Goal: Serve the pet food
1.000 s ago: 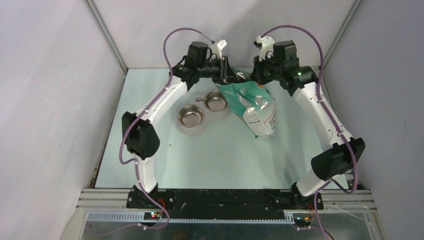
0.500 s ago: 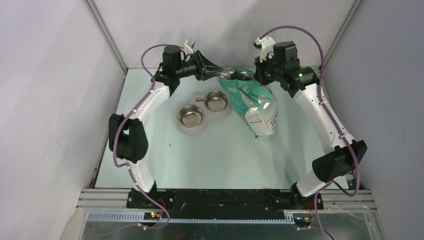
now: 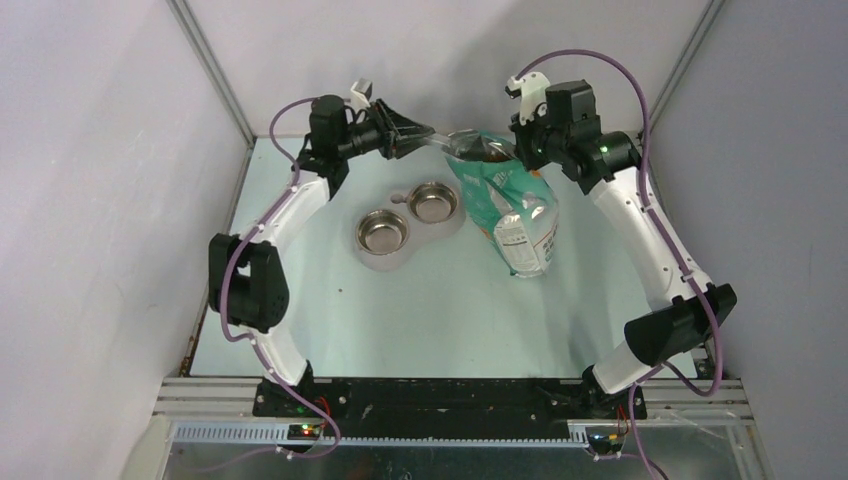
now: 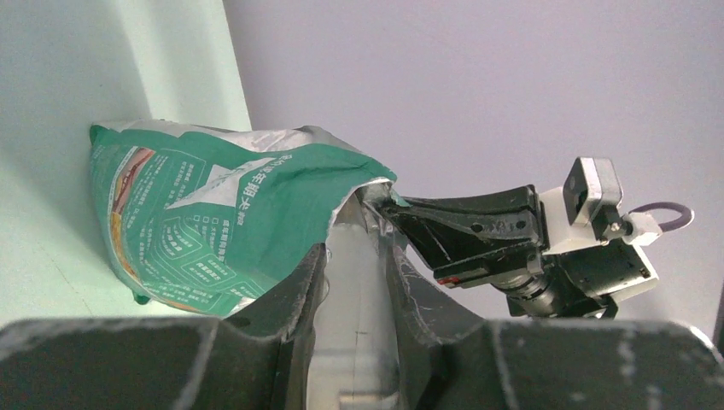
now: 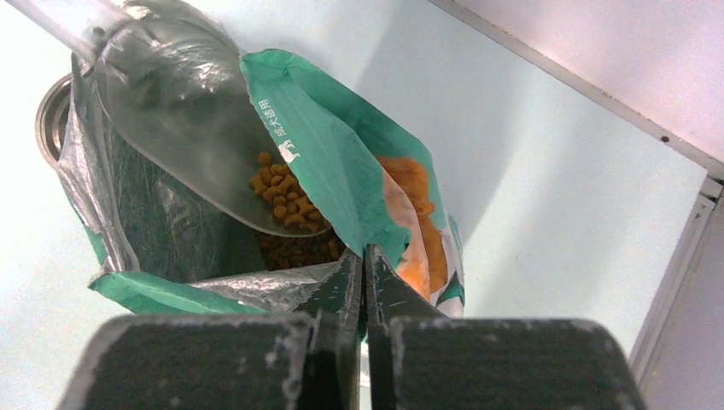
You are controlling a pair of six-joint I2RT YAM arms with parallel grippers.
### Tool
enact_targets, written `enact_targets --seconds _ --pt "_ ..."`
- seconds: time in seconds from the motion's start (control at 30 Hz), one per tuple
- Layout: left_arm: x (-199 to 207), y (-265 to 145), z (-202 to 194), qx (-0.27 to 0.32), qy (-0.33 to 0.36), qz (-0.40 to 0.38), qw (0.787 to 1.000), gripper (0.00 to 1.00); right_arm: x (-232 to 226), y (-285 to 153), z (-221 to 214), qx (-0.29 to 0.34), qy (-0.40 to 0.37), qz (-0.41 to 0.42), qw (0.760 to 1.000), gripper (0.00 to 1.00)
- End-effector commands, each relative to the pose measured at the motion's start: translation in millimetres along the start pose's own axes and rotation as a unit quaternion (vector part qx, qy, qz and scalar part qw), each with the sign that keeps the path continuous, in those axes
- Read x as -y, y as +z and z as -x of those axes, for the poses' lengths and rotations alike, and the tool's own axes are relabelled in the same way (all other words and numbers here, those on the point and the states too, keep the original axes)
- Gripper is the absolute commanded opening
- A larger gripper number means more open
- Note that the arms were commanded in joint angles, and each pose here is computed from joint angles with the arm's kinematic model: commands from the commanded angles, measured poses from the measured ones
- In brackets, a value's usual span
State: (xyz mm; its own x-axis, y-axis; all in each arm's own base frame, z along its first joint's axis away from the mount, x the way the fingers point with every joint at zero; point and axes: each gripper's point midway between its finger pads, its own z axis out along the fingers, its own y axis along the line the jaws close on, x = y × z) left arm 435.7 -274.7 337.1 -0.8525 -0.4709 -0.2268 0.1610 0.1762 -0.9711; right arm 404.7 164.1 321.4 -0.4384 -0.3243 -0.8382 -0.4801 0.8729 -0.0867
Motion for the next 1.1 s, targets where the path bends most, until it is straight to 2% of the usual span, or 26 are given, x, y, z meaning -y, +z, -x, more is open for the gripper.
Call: enact_targets --seconds 0.0,0.3,0.57,0.7,1.07 --pt "11.1 -17.5 34.3 0.071 -0.006 -0.014 0.997 0.0 9.1 -32.7 0.9 -0.008 -0.022 -0.035 0.999 0.0" --pt "19.3 -24.4 28.9 0.051 -0.036 -0.035 0.997 0.0 15.4 -31.3 1.2 -0.014 -0.033 -0.049 0.998 0.0" --pt "-5.3 -25.3 29.0 0.055 -0.101 -0.067 0.991 0.0 16.3 -35.2 3.5 -0.023 -0.053 -0.053 0.997 0.0" --pt "-3.2 -24.0 33.5 0.062 -0.119 -0.107 0.985 0.0 13.5 -36.9 5.3 -0.024 -0.07 -0.051 0.996 0.0" --pt "16.1 -19.0 42.8 0.072 -0.114 -0.146 0.98 0.0 9.8 -31.4 13.6 -0.022 -0.089 -0.057 0.994 0.0"
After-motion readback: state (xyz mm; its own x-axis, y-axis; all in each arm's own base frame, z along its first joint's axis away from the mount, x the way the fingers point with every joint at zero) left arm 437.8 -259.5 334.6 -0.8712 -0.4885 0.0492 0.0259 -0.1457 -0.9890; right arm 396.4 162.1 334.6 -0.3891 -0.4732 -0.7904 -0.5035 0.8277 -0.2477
